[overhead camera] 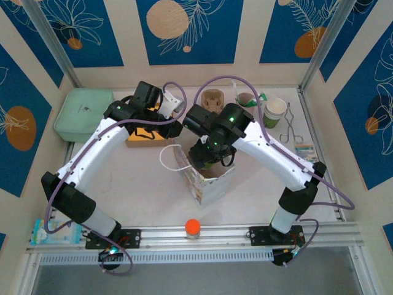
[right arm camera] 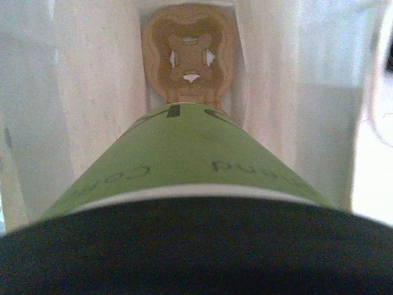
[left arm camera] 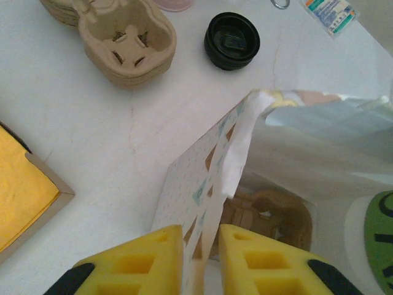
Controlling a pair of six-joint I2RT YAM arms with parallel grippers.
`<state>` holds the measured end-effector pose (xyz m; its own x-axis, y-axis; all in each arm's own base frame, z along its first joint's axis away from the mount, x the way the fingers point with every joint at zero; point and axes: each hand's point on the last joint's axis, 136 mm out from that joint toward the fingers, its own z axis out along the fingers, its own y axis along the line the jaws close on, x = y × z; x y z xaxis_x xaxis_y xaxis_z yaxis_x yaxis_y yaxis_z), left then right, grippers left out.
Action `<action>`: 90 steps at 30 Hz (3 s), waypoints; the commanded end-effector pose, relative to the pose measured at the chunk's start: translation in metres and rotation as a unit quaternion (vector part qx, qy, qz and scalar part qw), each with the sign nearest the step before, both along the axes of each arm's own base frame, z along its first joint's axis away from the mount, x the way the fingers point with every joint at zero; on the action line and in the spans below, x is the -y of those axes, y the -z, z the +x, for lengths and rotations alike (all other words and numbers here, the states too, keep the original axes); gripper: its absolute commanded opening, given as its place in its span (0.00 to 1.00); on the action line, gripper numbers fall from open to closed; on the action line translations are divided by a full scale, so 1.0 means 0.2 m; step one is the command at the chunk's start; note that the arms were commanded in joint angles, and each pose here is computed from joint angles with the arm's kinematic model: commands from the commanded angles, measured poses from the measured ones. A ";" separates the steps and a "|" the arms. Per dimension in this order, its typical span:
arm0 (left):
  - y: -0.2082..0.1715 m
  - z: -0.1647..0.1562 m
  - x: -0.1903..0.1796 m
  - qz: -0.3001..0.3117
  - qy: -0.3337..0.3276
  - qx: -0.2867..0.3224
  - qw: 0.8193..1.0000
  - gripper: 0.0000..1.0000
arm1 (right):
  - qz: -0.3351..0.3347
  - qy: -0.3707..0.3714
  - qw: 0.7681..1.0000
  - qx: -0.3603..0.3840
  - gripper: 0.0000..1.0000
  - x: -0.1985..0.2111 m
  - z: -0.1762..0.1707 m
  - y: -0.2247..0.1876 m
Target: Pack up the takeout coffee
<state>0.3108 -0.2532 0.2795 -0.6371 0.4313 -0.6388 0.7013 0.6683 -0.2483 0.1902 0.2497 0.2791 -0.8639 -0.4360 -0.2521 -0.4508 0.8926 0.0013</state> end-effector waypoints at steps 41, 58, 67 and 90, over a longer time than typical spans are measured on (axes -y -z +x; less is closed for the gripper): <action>-0.01 -0.03 -0.04 0.000 -0.005 0.005 1.000 0.15 | -0.014 -0.008 0.998 -0.055 0.42 -0.08 -0.07 0.20; -0.01 -0.03 -0.03 -0.006 -0.008 0.001 1.000 0.13 | -0.050 0.026 0.996 -0.063 0.42 0.00 -0.03 0.33; 0.01 -0.03 -0.02 -0.002 -0.008 -0.004 1.000 0.12 | -0.027 0.021 0.996 -0.085 0.42 -0.04 -0.04 0.39; -0.01 -0.03 -0.02 -0.005 -0.015 0.004 1.000 0.12 | -0.040 0.027 0.994 -0.098 0.42 -0.03 -0.05 0.53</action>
